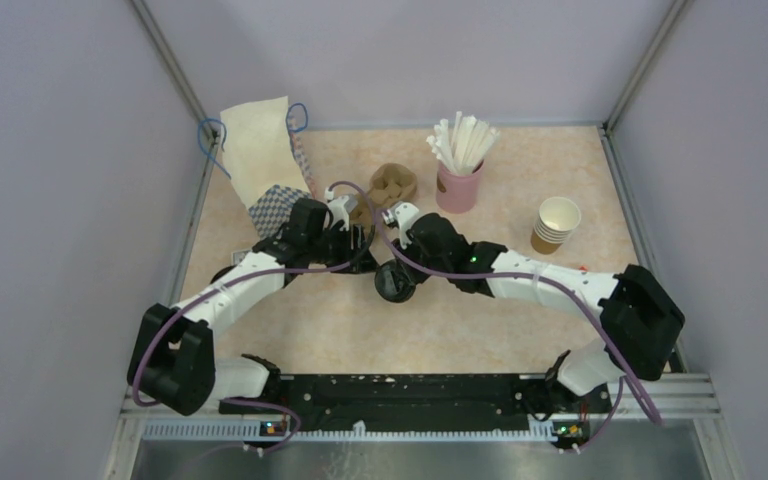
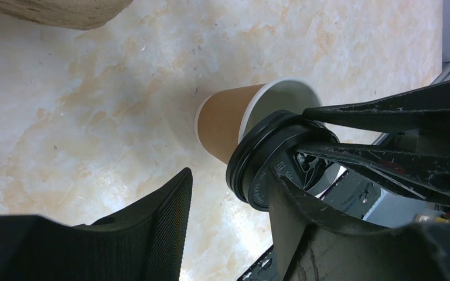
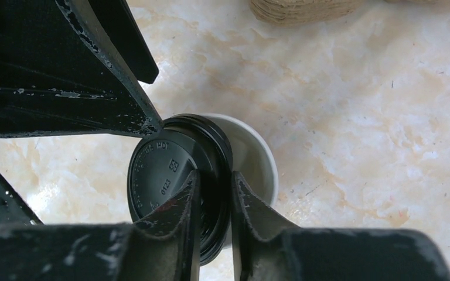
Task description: Pack the takeout coffee
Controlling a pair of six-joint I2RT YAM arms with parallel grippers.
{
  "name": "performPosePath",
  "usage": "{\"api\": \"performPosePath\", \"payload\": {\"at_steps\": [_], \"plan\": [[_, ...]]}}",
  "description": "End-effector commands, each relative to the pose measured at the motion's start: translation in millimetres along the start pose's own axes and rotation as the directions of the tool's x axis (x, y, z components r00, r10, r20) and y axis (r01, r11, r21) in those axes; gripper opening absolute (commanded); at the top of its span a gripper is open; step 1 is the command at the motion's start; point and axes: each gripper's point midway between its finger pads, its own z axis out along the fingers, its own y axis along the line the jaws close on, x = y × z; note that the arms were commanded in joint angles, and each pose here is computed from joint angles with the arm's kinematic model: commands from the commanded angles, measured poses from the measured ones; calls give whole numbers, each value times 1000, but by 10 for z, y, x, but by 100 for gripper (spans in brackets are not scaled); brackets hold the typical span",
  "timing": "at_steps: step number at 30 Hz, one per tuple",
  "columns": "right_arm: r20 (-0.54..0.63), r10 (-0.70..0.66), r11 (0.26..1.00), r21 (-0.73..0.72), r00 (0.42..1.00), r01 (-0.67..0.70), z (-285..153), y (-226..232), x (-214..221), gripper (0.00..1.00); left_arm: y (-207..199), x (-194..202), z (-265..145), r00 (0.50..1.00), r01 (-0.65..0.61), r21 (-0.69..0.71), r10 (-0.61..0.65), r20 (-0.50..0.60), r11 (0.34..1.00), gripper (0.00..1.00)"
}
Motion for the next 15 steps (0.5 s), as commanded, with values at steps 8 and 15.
{"api": "performPosePath", "payload": {"at_steps": [8,15], "plan": [[87,117,992,-58,989,-112,-101,35,-267,6,-163,-238,-150,996,-54,24,52,74,998,58],[156,242,964,-147,958,-220,-332,-24,-469,7,-204,-277,-190,994,-62,30,60,88,998,58]]}}
